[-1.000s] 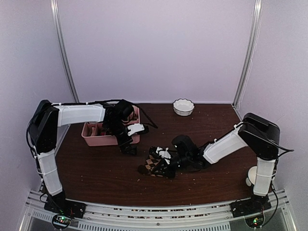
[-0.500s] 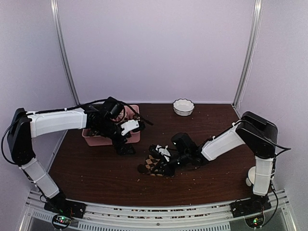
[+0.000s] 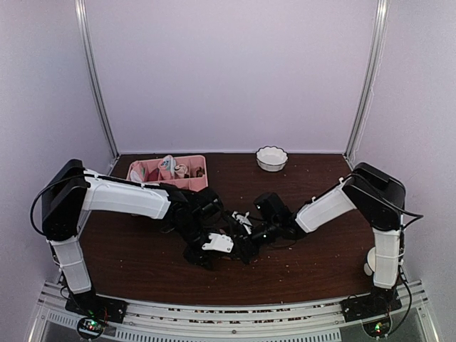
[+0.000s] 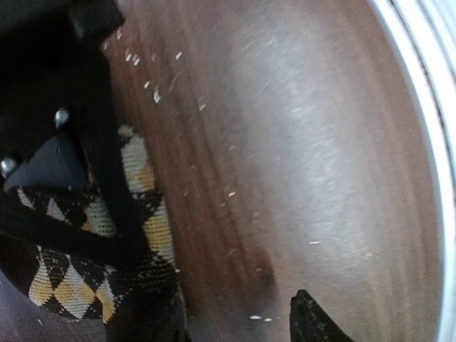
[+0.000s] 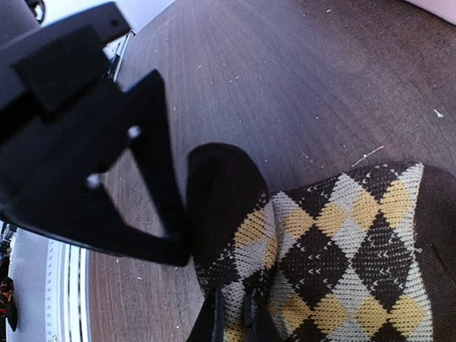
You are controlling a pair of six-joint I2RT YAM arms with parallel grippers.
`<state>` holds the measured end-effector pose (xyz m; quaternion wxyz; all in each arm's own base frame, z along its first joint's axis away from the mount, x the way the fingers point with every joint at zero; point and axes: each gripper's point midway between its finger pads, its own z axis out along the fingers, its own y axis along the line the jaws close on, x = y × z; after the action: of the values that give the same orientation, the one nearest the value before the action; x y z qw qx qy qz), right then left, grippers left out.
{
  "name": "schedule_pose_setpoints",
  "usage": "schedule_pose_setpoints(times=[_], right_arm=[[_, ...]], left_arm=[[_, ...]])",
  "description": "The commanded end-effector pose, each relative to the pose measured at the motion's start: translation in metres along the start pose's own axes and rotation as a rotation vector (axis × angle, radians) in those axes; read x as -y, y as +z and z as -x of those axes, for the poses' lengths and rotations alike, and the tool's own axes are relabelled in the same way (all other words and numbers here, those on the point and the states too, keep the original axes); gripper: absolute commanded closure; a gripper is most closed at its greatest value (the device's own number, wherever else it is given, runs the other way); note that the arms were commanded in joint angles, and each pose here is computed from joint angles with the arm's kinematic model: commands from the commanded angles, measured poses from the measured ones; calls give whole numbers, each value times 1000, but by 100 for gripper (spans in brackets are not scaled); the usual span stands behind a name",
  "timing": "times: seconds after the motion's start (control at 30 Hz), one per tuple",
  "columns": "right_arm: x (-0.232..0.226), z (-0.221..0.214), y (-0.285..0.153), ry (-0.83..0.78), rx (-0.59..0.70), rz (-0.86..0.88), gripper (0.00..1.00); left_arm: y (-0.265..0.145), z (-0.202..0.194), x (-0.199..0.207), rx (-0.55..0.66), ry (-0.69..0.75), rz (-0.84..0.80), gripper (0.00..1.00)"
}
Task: Roll the socks
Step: Roll the sock at the center of the board.
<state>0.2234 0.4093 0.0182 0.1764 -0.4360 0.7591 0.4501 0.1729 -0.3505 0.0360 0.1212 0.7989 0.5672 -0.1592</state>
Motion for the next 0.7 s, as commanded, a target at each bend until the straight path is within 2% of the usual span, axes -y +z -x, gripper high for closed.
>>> schedule_pose_setpoints(times=[0.0,0.17,0.4,0.67], right_arm=[[54,-153,-11,342,-408,-248,100],[54,-155,-9,354,-412,-237,100],[56,-153,-10,372,-398,-240,100],[55,-150,-9,385,-385,-232,100]], left_arm=[[0,-3,-35,-31,38,157,51],[-11,6,-42,-3,19,201,52],[-35,24,-32,68,-3,175,47],[-4,2,-38,-15,-17,172,47]])
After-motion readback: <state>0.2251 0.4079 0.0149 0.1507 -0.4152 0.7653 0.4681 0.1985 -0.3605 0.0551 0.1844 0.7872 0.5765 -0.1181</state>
